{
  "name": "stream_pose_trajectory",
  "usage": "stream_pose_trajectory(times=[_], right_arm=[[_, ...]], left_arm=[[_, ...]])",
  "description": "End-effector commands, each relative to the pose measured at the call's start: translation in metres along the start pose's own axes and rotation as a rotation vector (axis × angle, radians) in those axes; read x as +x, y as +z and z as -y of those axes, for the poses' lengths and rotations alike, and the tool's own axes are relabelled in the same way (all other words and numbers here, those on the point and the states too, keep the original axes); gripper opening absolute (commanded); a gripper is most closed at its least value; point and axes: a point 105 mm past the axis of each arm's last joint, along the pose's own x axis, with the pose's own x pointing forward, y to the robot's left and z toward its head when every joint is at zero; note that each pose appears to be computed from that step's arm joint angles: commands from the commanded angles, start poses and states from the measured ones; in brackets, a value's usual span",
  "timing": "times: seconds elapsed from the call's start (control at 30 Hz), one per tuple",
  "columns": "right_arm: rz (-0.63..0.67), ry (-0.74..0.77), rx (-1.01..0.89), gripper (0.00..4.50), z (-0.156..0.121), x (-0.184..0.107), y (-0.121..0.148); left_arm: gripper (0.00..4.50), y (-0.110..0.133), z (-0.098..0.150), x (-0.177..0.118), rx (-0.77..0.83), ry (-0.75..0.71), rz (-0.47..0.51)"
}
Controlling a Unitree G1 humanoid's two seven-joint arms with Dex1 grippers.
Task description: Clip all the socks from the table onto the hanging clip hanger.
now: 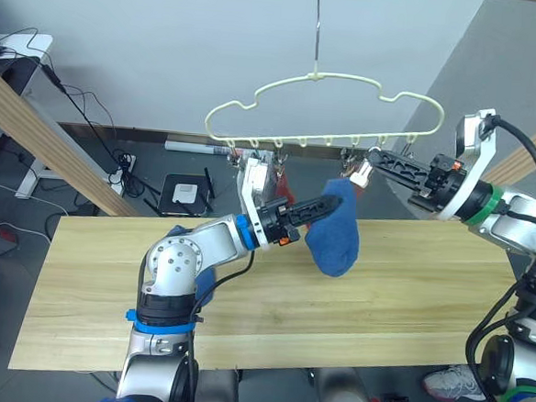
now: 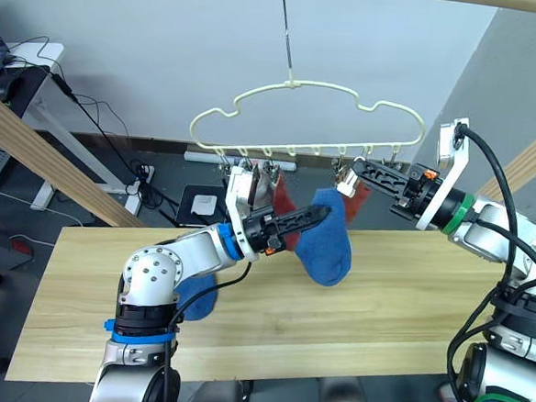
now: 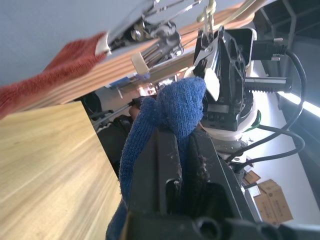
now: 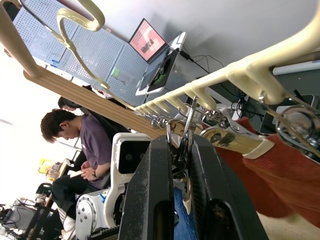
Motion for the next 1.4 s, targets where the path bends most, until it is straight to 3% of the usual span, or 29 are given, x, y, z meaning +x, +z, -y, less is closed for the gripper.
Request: stream_pose_trajectory(times=[0.03, 0.67, 0.93, 1.07, 1.2, 1.4], right_arm=[[0.025, 0.051, -0.030, 0.10, -0.016, -0.003, 0.005], [-0.040, 0.067, -0.036, 0.10, -0.017, 0.004, -0.011], [-0.043, 0.073, -0.035, 2.89, -0.018, -0.001, -0.013], [-0.052, -0.010, -0.088, 4.31, -0.010, -0.016, -0.013], [-0.120, -0.128, -0.189, 4.47, 0.001, -0.036, -0.026], [-0.108, -0.268, -0.289, 4.50, 0.008, -0.056, -0.038]], left_arm=[[0.00, 0.003, 0.014, 0.003, 0.010, -0.060, 0.004], [0.00, 0.008, 0.023, 0.007, 0.016, -0.094, 0.018], [0.00, 0.007, 0.024, 0.009, 0.021, -0.096, 0.007], [0.00, 0.009, 0.016, 0.011, 0.091, -0.042, 0.010], [0.00, 0.010, 0.007, 0.014, 0.187, -0.011, 0.011], [1.76, 0.004, 0.002, 0.012, 0.217, -0.011, -0.011]])
